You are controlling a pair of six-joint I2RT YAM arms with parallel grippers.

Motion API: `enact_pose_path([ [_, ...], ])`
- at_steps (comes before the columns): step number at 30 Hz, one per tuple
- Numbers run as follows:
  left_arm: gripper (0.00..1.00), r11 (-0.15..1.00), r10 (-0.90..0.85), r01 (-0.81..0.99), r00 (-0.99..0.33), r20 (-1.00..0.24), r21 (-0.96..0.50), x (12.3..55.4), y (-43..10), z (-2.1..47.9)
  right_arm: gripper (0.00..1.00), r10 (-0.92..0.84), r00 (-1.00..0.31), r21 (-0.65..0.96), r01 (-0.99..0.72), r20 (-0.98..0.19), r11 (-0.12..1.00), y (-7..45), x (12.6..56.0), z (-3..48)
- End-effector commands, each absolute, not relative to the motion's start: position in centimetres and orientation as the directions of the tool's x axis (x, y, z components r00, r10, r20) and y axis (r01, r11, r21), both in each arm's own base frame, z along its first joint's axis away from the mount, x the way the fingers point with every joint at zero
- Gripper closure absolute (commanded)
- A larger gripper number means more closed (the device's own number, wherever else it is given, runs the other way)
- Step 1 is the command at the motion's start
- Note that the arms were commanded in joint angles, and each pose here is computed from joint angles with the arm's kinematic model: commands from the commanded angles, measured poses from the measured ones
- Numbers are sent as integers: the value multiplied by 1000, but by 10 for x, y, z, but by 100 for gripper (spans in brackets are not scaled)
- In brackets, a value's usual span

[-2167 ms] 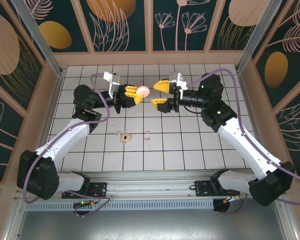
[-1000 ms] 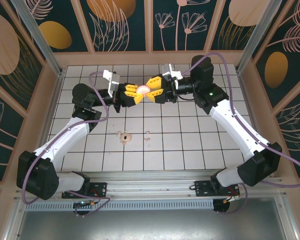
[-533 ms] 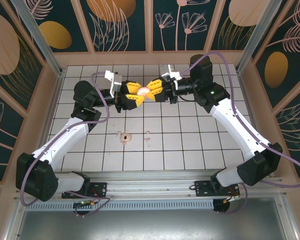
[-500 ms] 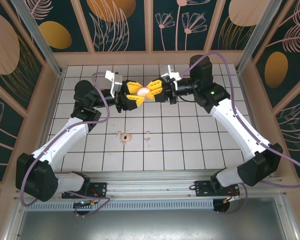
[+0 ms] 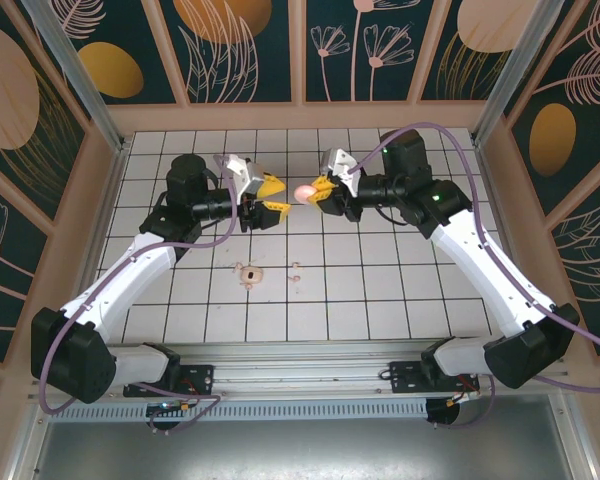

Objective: Insert the wireless bluetooth earbuds into the charging case

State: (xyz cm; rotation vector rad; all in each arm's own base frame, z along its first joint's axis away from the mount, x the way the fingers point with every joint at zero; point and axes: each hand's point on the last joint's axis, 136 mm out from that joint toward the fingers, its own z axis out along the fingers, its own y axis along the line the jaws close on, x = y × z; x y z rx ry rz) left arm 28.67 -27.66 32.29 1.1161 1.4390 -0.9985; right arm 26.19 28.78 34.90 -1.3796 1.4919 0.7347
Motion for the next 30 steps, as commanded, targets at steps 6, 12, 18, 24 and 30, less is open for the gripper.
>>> enact_pose_path([
  [6, 48, 215, 288, 958, 125, -949, 192, 284, -268, 286, 85, -647, 150, -320, -935, -748, 153, 295, 264, 300],
  [12, 47, 226, 409, 943, 136, -902, 245, 293, -261, 259, 85, -678, 183, -333, -938, -712, 97, 308, 262, 289],
  [18, 47, 170, 355, 953, 177, -918, 250, 282, -267, 263, 86, -674, 214, -327, -944, -707, 42, 323, 256, 286],
  [24, 47, 129, 327, 966, 173, -929, 225, 275, -270, 263, 86, -671, 232, -314, -950, -704, 1, 336, 251, 282],
  [30, 49, 105, 322, 969, 181, -930, 224, 271, -271, 262, 86, -643, 260, -330, -944, -721, -12, 342, 250, 290],
])
